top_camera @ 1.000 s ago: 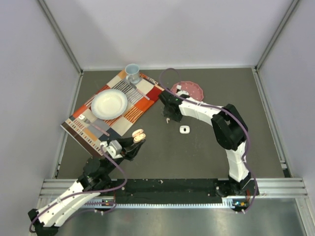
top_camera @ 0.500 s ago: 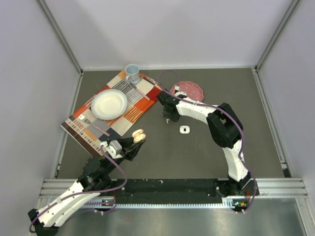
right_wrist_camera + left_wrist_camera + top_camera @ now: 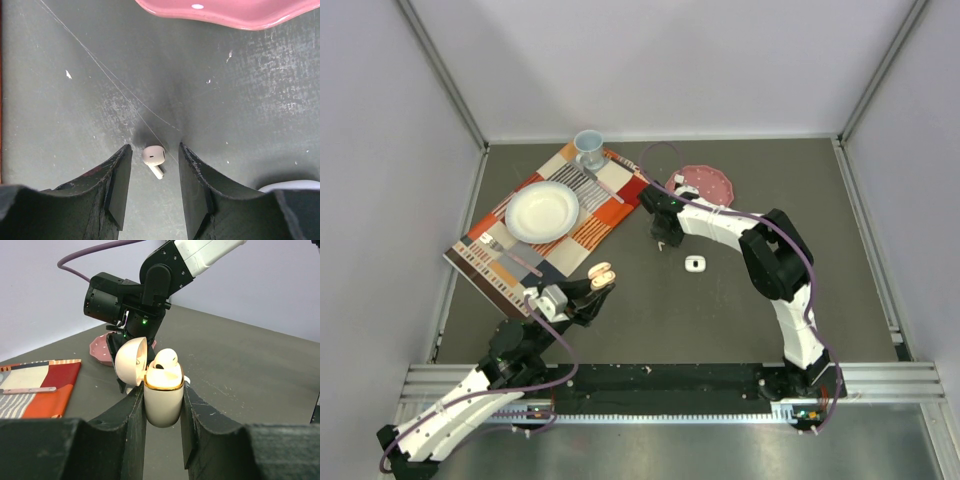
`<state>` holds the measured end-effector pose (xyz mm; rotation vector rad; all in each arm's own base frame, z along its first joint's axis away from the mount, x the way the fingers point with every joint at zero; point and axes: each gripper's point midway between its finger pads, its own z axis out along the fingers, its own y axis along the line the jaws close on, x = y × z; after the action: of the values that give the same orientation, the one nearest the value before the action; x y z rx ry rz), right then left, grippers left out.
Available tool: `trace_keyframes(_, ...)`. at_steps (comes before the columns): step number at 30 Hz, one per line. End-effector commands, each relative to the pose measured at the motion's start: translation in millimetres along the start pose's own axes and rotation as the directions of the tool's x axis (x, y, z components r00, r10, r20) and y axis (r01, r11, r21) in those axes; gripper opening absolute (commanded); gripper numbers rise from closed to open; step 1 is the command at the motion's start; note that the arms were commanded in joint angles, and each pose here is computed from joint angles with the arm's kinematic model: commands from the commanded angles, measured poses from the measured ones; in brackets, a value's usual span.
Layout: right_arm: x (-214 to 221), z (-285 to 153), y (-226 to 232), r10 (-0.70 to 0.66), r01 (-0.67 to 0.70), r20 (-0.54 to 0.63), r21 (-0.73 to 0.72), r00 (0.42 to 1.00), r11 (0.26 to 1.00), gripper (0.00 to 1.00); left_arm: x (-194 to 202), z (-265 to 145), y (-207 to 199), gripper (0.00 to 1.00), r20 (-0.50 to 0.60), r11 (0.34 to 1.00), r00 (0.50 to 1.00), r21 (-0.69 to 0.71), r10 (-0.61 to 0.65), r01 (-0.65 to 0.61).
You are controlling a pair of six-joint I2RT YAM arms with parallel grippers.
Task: Insert the wireless bluetooth earbuds into the charging case
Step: Pick up the left earbud from the center of the board.
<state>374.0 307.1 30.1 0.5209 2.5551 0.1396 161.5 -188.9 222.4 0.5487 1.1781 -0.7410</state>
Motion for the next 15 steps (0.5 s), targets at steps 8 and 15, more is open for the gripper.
trace_keyframes(8, 13.2, 4.5, 10.6, -0.015, 0.014, -0.022, -0.011, 1.0, 1.0, 0.35, -57.0, -10.6, 6.8, 0.0, 0.218, 0.999, 0.976, -0.037, 0.003, 0.006)
trace_keyframes(15, 14.5, 6.1, 11.1, -0.021, 0.021, -0.026, -0.012, 0.999, 1.0, 0.34, -55.9, -10.5, 7.4, 0.0, 0.213, 0.999, 0.977, -0.041, 0.003, 0.006)
